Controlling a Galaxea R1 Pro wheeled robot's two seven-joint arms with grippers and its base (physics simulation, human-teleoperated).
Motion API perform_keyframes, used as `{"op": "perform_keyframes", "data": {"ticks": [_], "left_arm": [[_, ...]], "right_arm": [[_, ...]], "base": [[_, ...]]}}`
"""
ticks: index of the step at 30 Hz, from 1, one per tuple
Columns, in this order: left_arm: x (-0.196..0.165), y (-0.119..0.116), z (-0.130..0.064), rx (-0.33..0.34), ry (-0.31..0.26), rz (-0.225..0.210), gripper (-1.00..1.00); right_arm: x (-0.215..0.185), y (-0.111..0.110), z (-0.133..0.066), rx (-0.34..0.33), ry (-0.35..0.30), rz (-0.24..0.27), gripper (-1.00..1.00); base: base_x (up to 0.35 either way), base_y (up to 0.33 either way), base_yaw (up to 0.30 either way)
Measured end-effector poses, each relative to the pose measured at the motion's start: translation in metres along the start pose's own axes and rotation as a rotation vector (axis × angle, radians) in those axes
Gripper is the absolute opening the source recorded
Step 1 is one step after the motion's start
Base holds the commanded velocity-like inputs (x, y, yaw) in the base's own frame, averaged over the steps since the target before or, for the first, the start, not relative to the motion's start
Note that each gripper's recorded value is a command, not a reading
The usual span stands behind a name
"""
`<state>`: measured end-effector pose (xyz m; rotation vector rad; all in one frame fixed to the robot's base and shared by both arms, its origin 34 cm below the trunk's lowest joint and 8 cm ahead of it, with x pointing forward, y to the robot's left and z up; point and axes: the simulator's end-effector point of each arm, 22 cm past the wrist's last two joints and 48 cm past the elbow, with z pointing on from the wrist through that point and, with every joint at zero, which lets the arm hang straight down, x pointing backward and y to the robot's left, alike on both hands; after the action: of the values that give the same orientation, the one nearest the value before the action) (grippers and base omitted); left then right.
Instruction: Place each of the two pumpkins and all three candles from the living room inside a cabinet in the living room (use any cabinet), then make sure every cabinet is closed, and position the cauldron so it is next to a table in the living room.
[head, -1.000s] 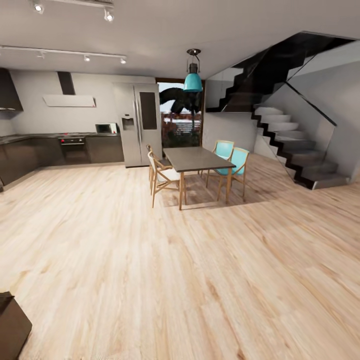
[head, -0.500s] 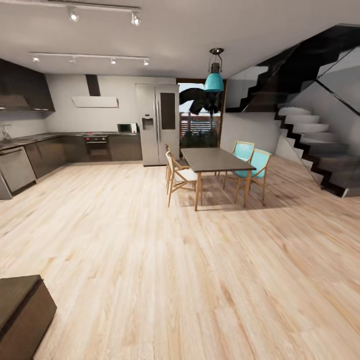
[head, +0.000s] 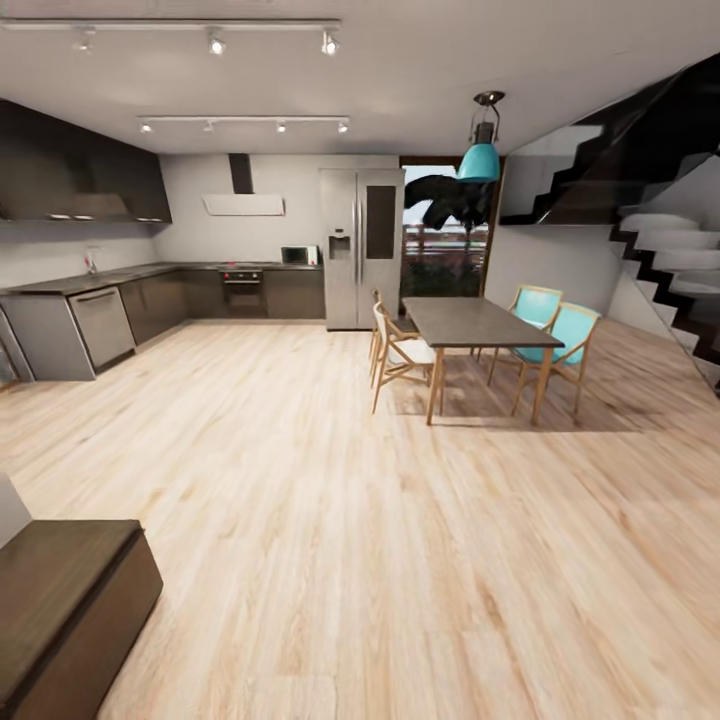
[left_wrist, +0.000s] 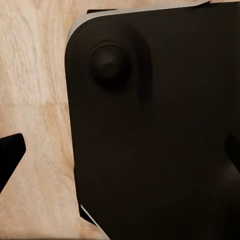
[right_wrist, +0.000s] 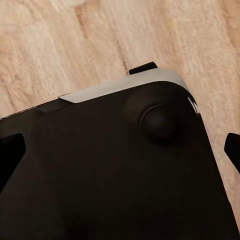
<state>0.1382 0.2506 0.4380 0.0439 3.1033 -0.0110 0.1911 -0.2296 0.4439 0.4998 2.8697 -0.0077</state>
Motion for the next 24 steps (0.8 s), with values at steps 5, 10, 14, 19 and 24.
{"op": "perform_keyframes", "data": {"ticks": [5, 10, 14, 19, 24], "left_arm": [[0.0000, 0.0006, 0.0000, -0.001, 0.000, 0.000, 1.00], [0.0000, 0.0006, 0.0000, -0.001, 0.000, -0.001, 1.00], [0.0000, 0.0007, 0.0000, -0.001, 0.000, -0.003, 1.00], [0.0002, 0.0050, -0.0001, -0.007, 0.000, -0.017, 1.00], [0.0006, 0.0084, -0.0001, -0.012, 0.001, -0.015, 1.00]], "right_arm": [[0.0006, 0.0000, -0.0001, 0.000, 0.002, -0.002, 1.00], [0.0010, 0.0000, -0.0001, -0.001, 0.003, -0.005, 1.00], [0.0010, 0.0002, -0.0001, -0.002, 0.003, -0.007, 1.00], [0.0015, 0.0001, -0.0002, -0.002, 0.004, -0.008, 1.00], [0.0016, 0.0000, -0.0003, -0.001, 0.004, -0.009, 1.00]], "base": [[-0.094, 0.000, 0.277], [-0.024, 0.000, 0.277], [-0.003, 0.000, 0.277], [0.000, 0.000, 0.277], [0.000, 0.000, 0.277]]}}
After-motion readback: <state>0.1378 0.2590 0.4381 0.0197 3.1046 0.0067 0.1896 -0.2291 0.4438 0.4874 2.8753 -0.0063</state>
